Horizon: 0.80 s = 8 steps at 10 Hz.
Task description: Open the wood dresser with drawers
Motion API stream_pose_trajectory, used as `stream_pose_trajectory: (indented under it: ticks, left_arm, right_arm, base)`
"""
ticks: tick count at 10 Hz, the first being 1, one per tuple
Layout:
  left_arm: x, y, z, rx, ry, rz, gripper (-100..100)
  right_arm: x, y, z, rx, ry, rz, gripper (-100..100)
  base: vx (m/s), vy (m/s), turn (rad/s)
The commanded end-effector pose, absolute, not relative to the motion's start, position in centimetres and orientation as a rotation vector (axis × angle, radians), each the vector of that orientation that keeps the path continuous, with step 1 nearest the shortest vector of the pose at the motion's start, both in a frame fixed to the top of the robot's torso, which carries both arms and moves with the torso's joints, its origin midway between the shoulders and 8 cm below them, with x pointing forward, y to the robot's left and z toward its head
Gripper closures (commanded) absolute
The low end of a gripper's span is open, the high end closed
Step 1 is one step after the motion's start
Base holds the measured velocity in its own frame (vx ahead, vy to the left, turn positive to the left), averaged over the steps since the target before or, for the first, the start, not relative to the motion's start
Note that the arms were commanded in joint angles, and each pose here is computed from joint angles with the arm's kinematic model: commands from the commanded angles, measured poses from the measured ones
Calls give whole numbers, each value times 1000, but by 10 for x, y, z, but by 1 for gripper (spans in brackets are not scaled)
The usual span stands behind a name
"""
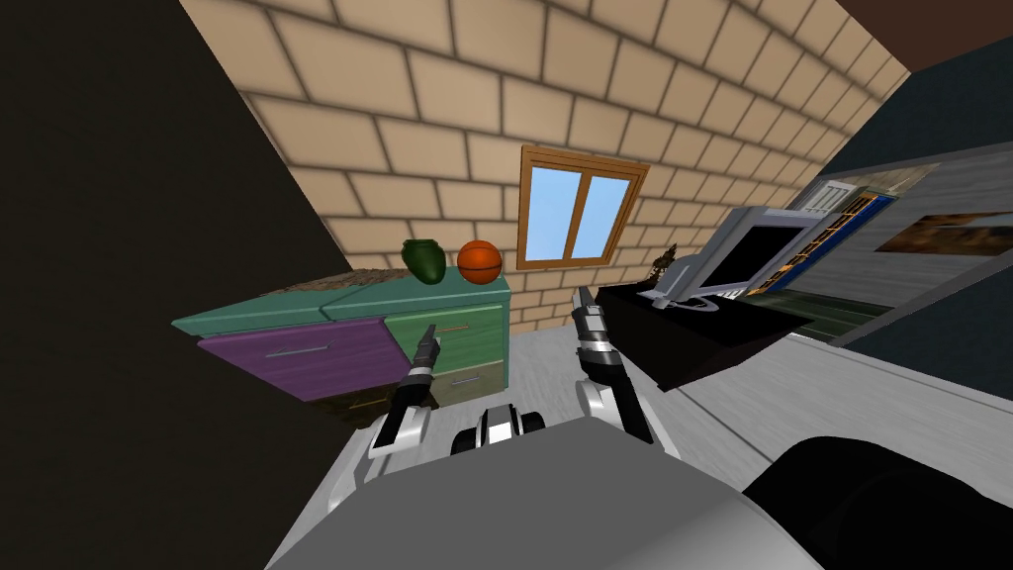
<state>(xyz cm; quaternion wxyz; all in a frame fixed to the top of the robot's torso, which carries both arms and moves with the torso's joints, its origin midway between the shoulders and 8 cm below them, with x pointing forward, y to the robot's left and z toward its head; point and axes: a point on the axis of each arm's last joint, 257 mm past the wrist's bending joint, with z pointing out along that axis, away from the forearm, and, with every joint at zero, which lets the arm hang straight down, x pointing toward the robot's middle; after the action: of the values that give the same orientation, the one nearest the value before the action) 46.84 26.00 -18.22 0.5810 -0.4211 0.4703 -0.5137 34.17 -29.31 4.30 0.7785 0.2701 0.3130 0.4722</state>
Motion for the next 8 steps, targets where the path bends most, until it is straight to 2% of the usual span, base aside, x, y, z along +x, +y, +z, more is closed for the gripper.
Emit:
stream_pose_trajectory:
  ticks: [1, 5, 6, 8]
  left_arm:
    - [469, 253, -184, -1023, 1067, -1222, -100]
    - [477, 259, -175, -1019, 1063, -1203, -100]
    - [470, 255, -182, -1016, 1072, -1215, 100]
    - [481, 265, -182, -1033, 1060, -1184, 100]
  right_arm:
    - [342, -293, 43, 584, 677, 1021, 0]
    - [342, -293, 43, 584, 677, 1021, 0]
    - [342, -293, 43, 584, 677, 1021, 0]
    - [342, -293, 43, 584, 677, 1021, 0]
  base:
    - [1, -10, -2]
    - [17, 3, -61]
    - [-16, 1, 157]
    - [-60, 6, -66]
